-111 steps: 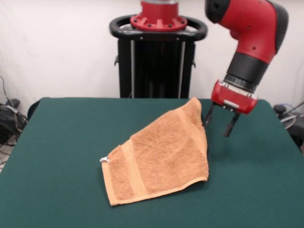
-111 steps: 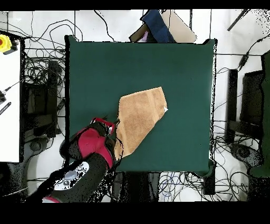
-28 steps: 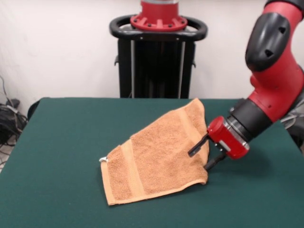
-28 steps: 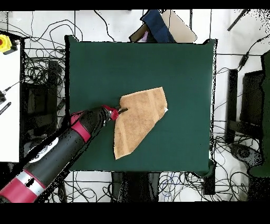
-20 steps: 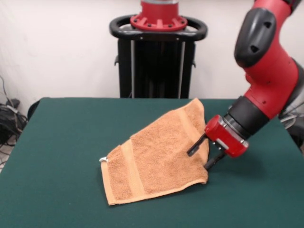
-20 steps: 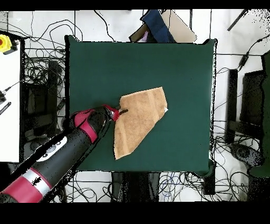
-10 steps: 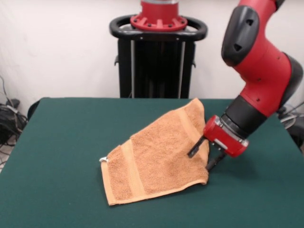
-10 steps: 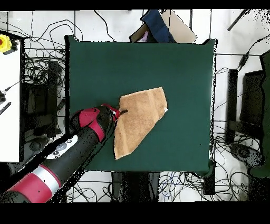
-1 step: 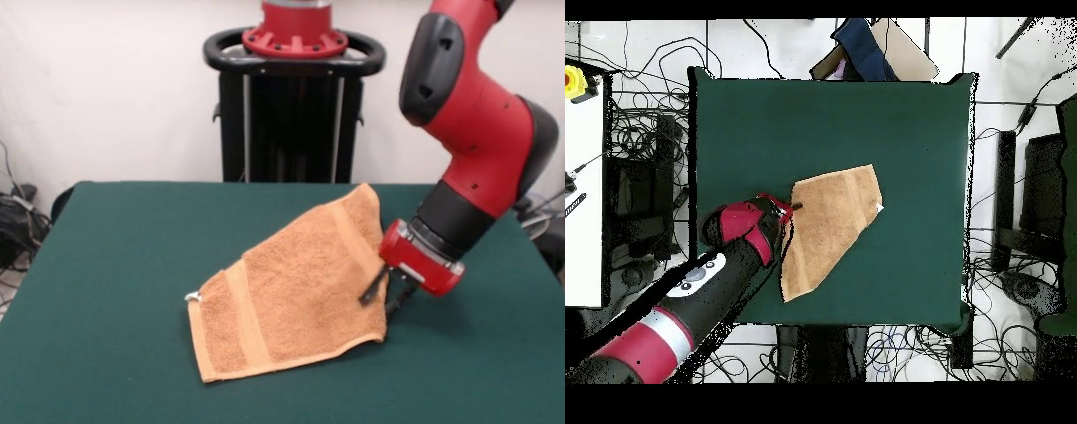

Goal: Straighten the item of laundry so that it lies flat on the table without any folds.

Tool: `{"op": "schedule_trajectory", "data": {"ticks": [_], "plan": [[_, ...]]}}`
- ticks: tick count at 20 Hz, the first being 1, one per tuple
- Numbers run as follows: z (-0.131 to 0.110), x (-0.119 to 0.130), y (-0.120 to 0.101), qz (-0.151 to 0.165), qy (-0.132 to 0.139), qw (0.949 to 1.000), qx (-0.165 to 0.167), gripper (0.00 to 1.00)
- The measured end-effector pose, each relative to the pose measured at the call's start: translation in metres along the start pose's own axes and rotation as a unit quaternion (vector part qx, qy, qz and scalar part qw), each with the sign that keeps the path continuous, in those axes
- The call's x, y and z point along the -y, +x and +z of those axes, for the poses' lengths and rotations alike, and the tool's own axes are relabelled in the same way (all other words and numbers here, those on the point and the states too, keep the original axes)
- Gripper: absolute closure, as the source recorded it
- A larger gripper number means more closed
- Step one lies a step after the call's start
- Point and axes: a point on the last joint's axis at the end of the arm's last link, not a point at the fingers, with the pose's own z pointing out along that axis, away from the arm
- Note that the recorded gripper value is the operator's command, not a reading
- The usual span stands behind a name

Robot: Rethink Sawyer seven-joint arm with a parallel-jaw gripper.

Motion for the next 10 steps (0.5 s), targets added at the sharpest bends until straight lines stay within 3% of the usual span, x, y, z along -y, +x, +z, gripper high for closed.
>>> {"op": "schedule_trajectory", "data": {"ticks": [10], "plan": [[-0.0068,0.0005,0.0036,0.021,-0.023,0.9995,-0.009,1.0]]}}
